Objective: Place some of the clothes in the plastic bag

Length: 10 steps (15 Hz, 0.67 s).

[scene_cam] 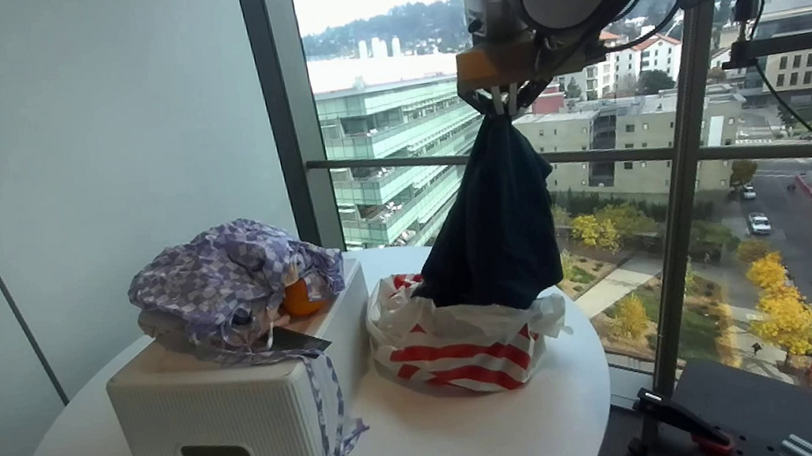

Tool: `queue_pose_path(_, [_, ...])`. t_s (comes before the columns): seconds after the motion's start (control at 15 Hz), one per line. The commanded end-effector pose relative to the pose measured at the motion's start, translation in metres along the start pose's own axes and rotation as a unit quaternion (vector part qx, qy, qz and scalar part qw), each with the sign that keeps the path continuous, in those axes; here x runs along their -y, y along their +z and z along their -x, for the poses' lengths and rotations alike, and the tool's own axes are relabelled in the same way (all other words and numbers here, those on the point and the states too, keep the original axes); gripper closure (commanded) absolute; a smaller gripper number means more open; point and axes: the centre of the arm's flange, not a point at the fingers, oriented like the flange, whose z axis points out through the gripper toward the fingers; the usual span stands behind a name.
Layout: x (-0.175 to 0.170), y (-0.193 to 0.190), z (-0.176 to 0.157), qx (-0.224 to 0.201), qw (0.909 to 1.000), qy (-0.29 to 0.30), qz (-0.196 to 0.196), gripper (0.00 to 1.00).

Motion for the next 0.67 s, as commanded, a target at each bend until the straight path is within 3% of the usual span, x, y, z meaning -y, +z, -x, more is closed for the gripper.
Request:
queue_pose_path(0.0, [0.021,0.020,0.027,0.024,0.9990,-0.039,-0.003,0.92])
queue_pose_path(0.6, [0.066,0.083,0.100,0.103,0.9844,-0.138,-0.039,0.92])
